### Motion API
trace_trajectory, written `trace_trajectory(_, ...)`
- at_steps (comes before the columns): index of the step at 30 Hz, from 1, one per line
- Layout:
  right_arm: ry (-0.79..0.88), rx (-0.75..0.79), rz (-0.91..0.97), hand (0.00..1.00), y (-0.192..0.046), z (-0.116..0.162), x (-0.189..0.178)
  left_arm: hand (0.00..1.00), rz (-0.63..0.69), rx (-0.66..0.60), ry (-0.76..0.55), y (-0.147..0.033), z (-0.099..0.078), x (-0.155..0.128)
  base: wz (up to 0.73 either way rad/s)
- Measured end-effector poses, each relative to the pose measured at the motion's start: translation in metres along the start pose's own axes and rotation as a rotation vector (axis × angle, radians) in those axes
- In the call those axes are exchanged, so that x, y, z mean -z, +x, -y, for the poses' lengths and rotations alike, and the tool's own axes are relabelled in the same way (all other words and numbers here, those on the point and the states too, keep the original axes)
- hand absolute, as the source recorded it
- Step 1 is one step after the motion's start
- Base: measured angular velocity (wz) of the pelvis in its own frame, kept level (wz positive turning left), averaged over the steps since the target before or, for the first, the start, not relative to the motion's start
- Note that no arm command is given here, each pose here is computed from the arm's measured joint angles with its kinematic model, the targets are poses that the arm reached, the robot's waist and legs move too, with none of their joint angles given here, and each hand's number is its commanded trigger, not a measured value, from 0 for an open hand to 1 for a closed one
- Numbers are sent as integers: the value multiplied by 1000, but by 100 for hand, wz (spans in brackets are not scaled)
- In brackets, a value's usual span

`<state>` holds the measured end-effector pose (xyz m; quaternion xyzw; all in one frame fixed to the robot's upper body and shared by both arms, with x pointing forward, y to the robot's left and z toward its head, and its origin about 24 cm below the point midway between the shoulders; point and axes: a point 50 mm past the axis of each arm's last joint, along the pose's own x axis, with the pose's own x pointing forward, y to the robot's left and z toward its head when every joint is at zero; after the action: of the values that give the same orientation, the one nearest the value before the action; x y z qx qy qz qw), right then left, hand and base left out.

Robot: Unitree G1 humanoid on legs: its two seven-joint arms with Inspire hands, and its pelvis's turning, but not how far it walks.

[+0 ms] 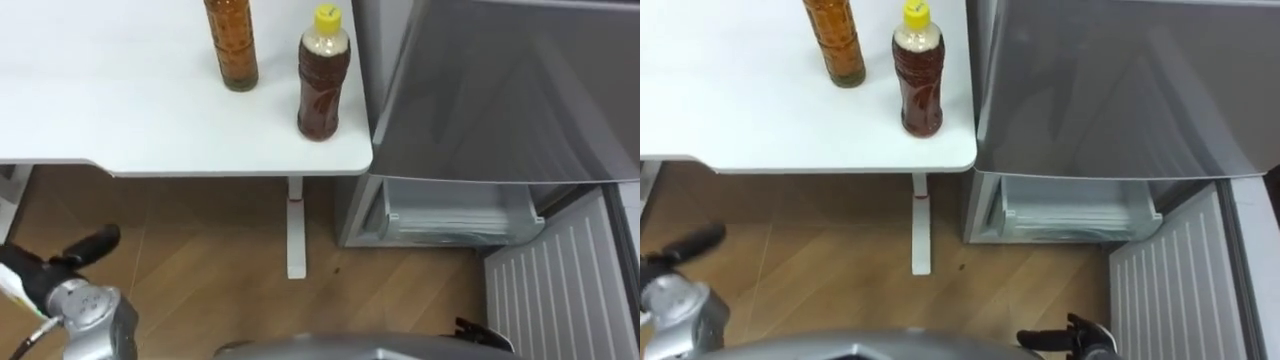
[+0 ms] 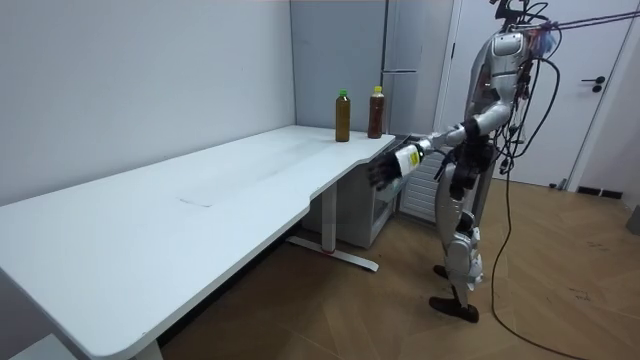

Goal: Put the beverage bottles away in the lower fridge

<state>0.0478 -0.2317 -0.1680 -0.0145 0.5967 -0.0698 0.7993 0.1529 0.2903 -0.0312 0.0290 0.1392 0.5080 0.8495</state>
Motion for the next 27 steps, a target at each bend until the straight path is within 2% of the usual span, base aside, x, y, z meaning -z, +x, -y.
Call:
trace_trajectory(4, -15, 0, 8, 0, 0, 1, 0, 0, 247, 68, -91, -10, 16, -52, 3)
trace_trajectory(10, -7, -12, 25, 0, 0, -1, -2, 0, 529, 131, -198, -32, 22, -108, 0)
trace_trajectory(17, 9, -43, 32, 0, 0, -2, -1, 0, 651, 279, -218, -51, 37, -131, 0)
trace_trajectory(27, -4, -67, 48, 0, 2, -4, -11, 0, 812, 638, -292, -96, 64, -164, -1)
